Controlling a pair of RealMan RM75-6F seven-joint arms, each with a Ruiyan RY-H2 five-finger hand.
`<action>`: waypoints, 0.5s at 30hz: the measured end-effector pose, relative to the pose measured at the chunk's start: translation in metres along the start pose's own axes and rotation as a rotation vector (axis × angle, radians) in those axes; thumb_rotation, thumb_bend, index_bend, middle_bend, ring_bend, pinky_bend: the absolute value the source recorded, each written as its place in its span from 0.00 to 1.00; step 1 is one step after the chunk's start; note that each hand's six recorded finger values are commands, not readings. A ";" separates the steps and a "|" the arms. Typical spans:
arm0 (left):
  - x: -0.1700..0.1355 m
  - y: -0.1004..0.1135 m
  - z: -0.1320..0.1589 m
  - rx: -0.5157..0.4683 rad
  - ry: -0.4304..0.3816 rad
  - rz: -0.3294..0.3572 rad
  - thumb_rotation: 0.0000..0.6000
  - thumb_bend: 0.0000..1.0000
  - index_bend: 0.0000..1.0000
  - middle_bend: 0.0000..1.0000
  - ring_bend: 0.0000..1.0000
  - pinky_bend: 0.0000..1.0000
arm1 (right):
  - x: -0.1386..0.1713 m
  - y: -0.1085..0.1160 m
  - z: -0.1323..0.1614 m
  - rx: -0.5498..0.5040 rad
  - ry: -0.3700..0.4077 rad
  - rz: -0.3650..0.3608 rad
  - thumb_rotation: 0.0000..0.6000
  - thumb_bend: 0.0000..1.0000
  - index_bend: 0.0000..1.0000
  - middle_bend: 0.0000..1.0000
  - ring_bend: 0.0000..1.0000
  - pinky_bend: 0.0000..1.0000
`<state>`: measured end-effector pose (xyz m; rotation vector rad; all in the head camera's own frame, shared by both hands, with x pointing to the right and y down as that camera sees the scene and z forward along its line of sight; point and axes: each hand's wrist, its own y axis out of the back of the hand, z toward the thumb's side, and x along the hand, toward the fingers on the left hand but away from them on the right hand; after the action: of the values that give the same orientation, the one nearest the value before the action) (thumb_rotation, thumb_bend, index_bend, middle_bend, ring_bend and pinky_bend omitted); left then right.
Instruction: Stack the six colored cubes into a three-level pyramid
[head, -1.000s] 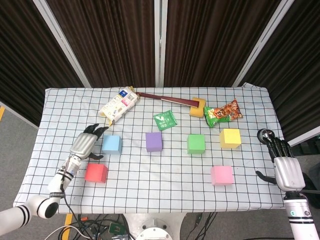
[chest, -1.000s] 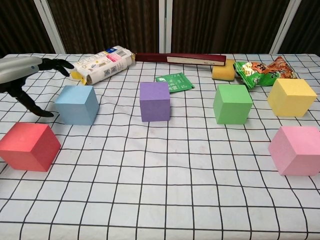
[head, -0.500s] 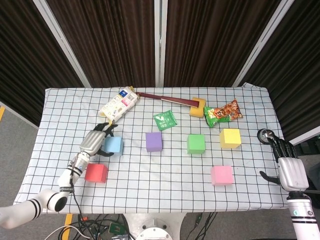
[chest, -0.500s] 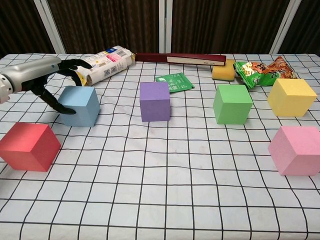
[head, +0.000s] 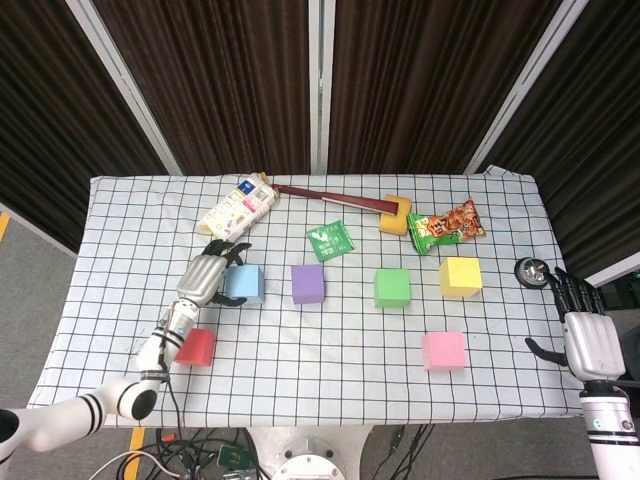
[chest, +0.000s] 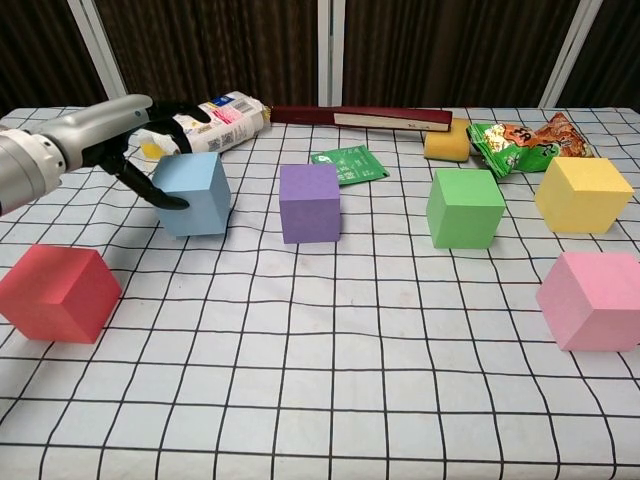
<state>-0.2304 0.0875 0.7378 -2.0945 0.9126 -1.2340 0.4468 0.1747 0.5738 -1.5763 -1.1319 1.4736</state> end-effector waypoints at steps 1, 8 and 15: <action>0.002 -0.002 0.003 -0.002 0.003 -0.007 1.00 0.15 0.14 0.50 0.13 0.08 | 0.000 0.001 0.000 -0.002 -0.001 -0.003 1.00 0.09 0.00 0.00 0.00 0.00; 0.017 -0.015 0.024 -0.009 0.013 -0.039 1.00 0.16 0.14 0.50 0.13 0.08 | -0.001 0.003 -0.001 -0.003 -0.005 -0.006 1.00 0.09 0.00 0.00 0.00 0.00; 0.025 -0.022 0.040 -0.004 0.021 -0.049 1.00 0.16 0.13 0.50 0.13 0.07 | -0.001 0.001 -0.002 0.003 -0.008 0.006 1.00 0.09 0.00 0.00 0.00 0.00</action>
<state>-0.1799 0.0859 0.7495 -2.1221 0.8780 -1.2827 0.4490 0.1734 0.5733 -1.5743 -1.1301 1.4858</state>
